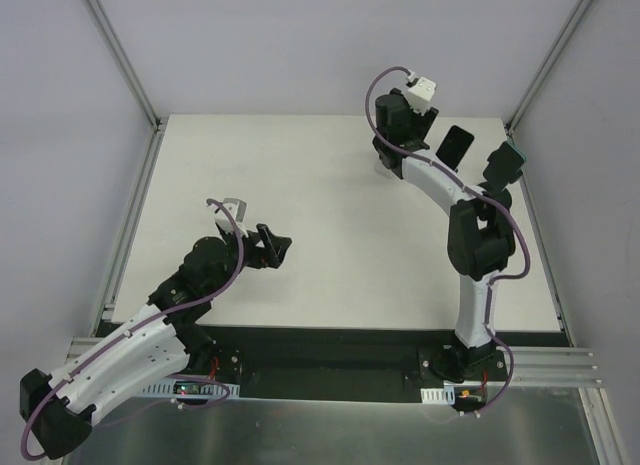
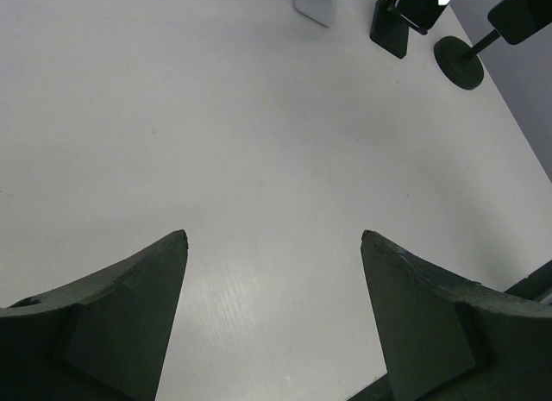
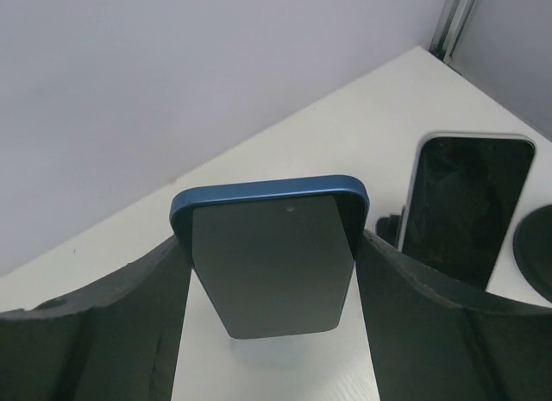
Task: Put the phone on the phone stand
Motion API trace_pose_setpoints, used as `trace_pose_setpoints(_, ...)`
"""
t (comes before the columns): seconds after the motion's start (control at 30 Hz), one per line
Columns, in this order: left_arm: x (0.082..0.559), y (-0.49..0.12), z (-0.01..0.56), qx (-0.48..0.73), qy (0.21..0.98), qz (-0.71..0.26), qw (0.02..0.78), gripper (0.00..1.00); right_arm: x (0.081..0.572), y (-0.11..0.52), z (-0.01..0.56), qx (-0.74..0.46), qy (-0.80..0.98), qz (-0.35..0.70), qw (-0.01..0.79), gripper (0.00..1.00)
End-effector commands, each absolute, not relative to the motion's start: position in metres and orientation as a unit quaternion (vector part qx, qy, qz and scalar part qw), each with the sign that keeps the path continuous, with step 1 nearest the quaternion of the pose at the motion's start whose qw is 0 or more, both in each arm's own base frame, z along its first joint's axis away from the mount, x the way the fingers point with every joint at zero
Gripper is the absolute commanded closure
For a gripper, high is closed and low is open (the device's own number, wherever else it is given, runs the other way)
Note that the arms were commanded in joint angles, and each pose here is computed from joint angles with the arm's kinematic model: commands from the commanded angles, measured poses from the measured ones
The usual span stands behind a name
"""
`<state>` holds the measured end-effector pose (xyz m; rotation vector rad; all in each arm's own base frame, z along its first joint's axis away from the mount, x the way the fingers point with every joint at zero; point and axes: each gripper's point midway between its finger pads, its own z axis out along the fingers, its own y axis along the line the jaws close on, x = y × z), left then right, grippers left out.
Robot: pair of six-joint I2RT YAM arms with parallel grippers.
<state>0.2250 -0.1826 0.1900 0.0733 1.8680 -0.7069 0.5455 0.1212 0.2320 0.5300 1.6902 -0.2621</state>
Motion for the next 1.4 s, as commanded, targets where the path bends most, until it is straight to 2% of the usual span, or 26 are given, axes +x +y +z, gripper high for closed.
trace_pose_setpoints(0.0, 0.230, -0.179, 0.197, 0.046, 0.779, -0.278, 0.560, 0.20, 0.579, 0.122, 0.272, 0.260, 0.683, -0.119, 0.672, 0.99)
trace_pose_setpoints(0.4, 0.237, -0.183, 0.195, 0.059, 0.788, -0.264, 0.553, 0.20, 0.596, 0.123, 0.236, 0.275, 0.677, -0.133, 0.669, 0.99)
trace_pose_setpoints(0.93, 0.235, -0.179, 0.195, 0.056, 0.785, -0.270, 0.555, 0.19, 0.594, 0.124, 0.206, 0.286, 0.686, -0.123, 0.658, 0.99)
trace_pose_setpoints(1.2, 0.234, -0.179, 0.194, 0.055, 0.785, -0.273, 0.553, 0.19, 0.594, 0.127, 0.188, 0.278, 0.698, -0.121, 0.649, 0.94)
trace_pose_setpoints(1.37, 0.234, -0.179, 0.194, 0.054, 0.784, -0.275, 0.554, 0.19, 0.595, 0.127, 0.181, 0.276, 0.701, -0.123, 0.646, 0.83)
